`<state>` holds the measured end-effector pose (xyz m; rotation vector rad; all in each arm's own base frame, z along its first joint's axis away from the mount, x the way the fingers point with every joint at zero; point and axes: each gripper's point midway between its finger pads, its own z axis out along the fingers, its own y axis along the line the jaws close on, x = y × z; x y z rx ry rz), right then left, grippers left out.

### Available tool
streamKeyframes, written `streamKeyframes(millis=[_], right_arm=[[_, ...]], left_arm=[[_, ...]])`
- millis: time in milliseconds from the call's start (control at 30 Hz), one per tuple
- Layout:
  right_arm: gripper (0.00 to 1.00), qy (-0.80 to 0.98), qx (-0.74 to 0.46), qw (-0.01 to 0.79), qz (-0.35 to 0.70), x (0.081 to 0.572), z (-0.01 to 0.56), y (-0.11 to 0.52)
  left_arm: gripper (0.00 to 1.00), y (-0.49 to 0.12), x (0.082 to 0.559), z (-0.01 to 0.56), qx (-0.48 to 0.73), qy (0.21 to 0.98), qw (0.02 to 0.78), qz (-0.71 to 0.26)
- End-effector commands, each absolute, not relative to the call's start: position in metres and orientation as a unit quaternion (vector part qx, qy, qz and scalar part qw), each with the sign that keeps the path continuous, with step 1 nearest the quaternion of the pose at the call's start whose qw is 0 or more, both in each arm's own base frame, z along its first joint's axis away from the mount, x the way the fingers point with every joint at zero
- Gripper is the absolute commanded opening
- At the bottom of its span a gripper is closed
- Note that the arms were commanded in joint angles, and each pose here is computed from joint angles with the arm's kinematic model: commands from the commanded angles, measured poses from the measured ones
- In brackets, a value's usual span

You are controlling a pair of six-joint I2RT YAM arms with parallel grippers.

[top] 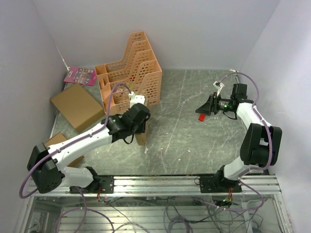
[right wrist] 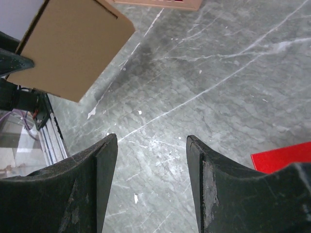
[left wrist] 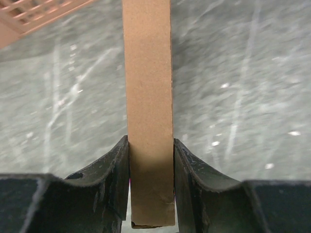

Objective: Fold the paper box

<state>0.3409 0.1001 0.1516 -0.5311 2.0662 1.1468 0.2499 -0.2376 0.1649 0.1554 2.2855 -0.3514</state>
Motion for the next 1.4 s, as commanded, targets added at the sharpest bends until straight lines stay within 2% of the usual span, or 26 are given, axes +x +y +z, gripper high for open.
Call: streamKeyframes(millis=[0,133,267,400,567,700,733,967,1100,1167,1233,1267,1333,1367], right_arm=[[0.58,0.798,-0.203,0.368,0.432,0.343,0.155,0.091],[0.58,0.799,-0.198,0.366,0.433,0.344,0.153,0.089],[0.58,0.801,-0.196,0.369,0.430,0.345,0.153,0.086],[0.58,0.801,-0.191,0.371,0.430,0.345,0.154,0.082],[0.58,0.801,-0.190,0.373,0.428,0.345,0.155,0.079],[0.58,0.803,-0.193,0.377,0.420,0.346,0.156,0.076],[0.58,0.803,-0.194,0.380,0.416,0.346,0.157,0.076],[0.58,0.810,-0.222,0.407,0.359,0.350,0.165,0.065],[0.61,0.811,-0.266,0.449,0.265,0.358,0.179,0.046],[0.66,0.800,-0.297,0.481,0.201,0.360,0.196,0.035],[0.73,0.782,-0.329,0.509,0.147,0.359,0.215,0.027],[0.78,0.770,-0.341,0.525,0.124,0.359,0.228,0.024],[0.97,0.754,-0.348,0.546,0.107,0.356,0.255,0.024],[0.99,0.748,-0.350,0.553,0.111,0.355,0.271,0.027]], left_arm=[[0.21,-0.179,0.236,0.161,0.114,0.917,0.377,0.069],[0.21,-0.190,0.240,0.166,0.136,0.903,0.388,0.124],[0.22,-0.216,0.234,0.145,0.180,0.887,0.373,0.203],[0.35,-0.247,0.231,0.121,0.220,0.872,0.360,0.248],[0.68,-0.287,0.225,0.102,0.253,0.873,0.350,0.227],[0.90,-0.322,0.210,0.093,0.279,0.892,0.333,0.126],[0.93,-0.332,0.205,0.096,0.281,0.896,0.333,0.086],[0.93,-0.364,0.174,0.122,0.278,0.894,0.329,-0.122],[0.92,-0.358,0.184,0.179,0.215,0.856,0.363,-0.299],[0.93,-0.341,0.197,0.209,0.171,0.819,0.392,-0.384],[0.99,-0.309,0.219,0.241,0.118,0.786,0.440,-0.418],[0.97,-0.291,0.227,0.256,0.096,0.772,0.466,-0.422],[0.94,-0.257,0.241,0.284,0.060,0.745,0.513,-0.422],[0.93,-0.240,0.249,0.297,0.041,0.736,0.532,-0.415]])
